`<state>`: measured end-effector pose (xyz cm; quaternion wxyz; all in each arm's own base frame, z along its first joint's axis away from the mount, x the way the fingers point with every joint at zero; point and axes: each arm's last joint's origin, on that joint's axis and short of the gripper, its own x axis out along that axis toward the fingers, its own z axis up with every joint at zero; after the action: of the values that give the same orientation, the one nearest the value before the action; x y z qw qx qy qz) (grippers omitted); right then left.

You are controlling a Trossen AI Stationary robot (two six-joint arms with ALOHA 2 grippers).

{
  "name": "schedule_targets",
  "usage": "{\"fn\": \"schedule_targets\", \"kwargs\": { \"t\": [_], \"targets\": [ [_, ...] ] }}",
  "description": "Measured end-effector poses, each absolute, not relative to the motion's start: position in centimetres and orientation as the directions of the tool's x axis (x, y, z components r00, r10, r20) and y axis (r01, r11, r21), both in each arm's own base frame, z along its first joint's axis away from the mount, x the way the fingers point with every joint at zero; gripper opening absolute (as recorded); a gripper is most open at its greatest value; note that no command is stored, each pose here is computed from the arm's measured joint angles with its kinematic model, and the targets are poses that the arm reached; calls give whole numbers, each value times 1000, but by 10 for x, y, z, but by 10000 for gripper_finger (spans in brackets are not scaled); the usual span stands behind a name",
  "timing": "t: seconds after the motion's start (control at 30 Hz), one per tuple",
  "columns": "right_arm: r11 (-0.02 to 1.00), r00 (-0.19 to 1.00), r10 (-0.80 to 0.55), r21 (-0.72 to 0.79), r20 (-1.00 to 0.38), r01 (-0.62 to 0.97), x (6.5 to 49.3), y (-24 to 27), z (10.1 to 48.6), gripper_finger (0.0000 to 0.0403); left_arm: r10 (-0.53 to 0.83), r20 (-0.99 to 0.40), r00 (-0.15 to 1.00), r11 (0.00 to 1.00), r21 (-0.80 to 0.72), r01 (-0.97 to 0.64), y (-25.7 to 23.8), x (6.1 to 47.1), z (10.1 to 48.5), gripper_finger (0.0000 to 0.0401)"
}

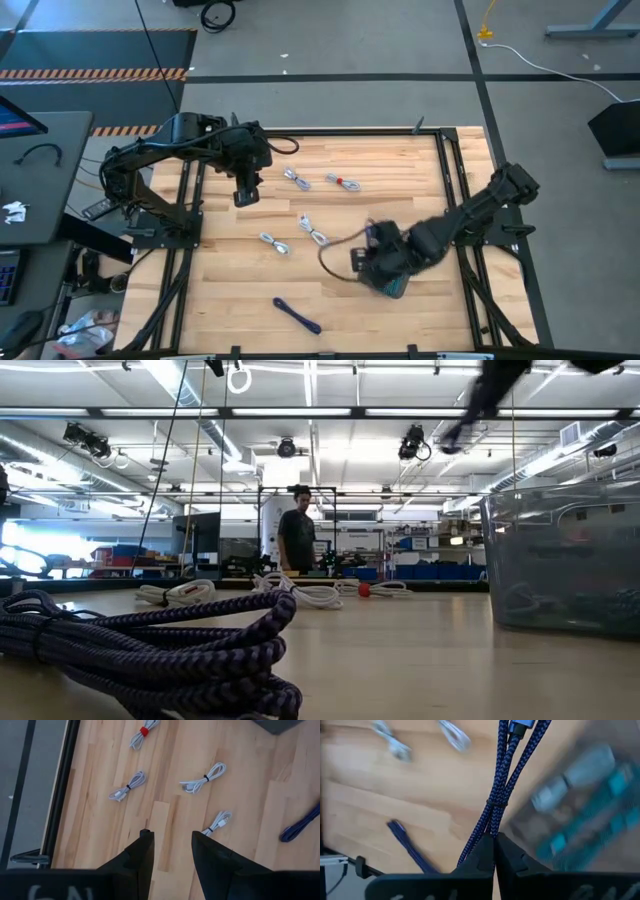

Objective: Pick and place USB-C Cables
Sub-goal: Put the top purple charger cable into the gray bin

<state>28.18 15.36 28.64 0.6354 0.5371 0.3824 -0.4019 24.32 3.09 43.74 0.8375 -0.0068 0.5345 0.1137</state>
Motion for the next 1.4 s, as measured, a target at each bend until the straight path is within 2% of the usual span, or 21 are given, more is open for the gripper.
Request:
{"fn": "schedule_targets", "kwargs": {
  "t": [0.13,0.23,0.33,0.53,0.83,1.1,1.4],
  "targets": [
    [-64,313,-37,315,-949,947,266,174,283,3,210,-892,401,969,137,-204,32,243,438,137],
    [-147,205,-1,203,-979,968,253,183,279,3,238,-887,396,963,162,-215,32,243,438,137],
    [-145,118,53,109,-992,983,249,185,276,3,256,-882,395,958,178,-223,33,243,438,137],
    [-170,40,-36,46,-999,984,247,170,265,3,261,-878,400,957,181,-226,33,244,438,137],
    [-175,88,-12,89,-996,980,251,167,225,3,261,-876,406,959,187,-215,33,244,439,137],
    [-175,71,22,66,-997,982,243,163,191,3,263,-868,421,958,185,-217,33,246,439,137],
    [-171,71,43,63,-997,983,239,161,175,6,263,-868,421,958,185,-217,33,246,439,137]
  ]
}}
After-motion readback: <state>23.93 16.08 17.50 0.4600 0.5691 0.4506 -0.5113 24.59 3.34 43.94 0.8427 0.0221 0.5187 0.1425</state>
